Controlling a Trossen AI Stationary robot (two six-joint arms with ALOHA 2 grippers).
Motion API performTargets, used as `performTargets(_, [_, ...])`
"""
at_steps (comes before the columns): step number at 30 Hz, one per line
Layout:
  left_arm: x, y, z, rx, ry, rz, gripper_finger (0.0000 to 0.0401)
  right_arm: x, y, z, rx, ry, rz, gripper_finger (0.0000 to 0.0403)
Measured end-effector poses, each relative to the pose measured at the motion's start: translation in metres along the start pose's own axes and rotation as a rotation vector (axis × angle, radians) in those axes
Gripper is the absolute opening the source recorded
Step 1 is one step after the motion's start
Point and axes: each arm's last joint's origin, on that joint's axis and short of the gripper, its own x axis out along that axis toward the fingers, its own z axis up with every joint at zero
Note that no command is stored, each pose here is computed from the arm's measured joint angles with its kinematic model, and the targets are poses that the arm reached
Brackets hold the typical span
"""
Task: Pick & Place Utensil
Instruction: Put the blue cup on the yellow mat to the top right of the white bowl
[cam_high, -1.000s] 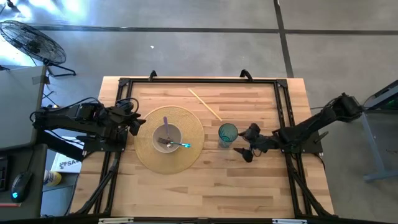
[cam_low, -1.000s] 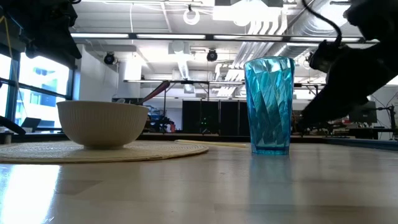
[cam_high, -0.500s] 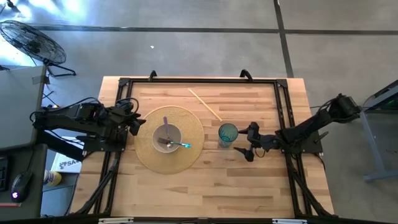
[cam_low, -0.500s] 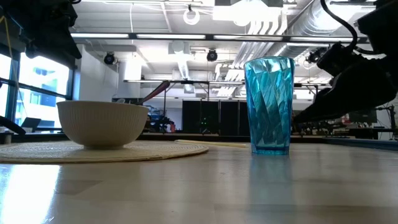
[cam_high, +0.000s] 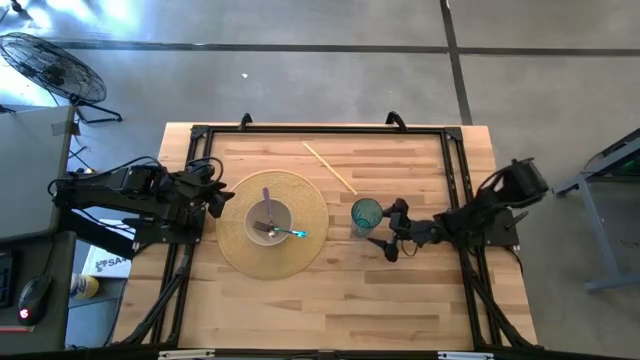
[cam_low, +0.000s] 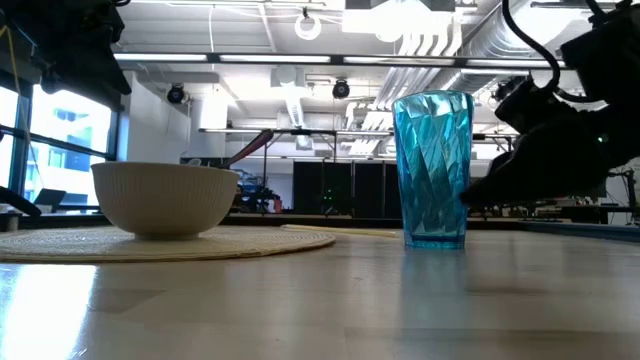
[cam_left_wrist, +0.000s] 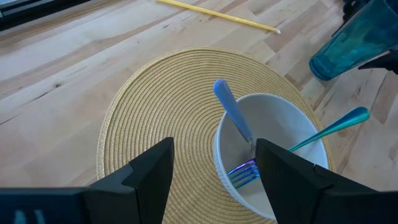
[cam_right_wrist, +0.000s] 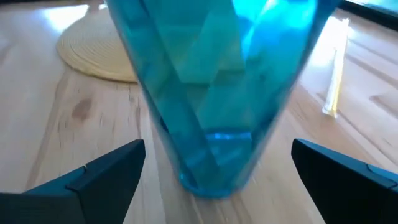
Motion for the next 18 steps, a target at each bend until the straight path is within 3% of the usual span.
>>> performTargets(12, [0.0,0.0,0.0,0.0,-0.001,-0.001,0.0223,0.044,0.005,0.0,-0.004,-0.055,0.048,0.0399])
performTargets(18, [0.0,0.0,0.0,0.0,-0.001,-0.001,0.0223,0.049,0.007,0.001,0.003,-0.119,0.023,0.0387])
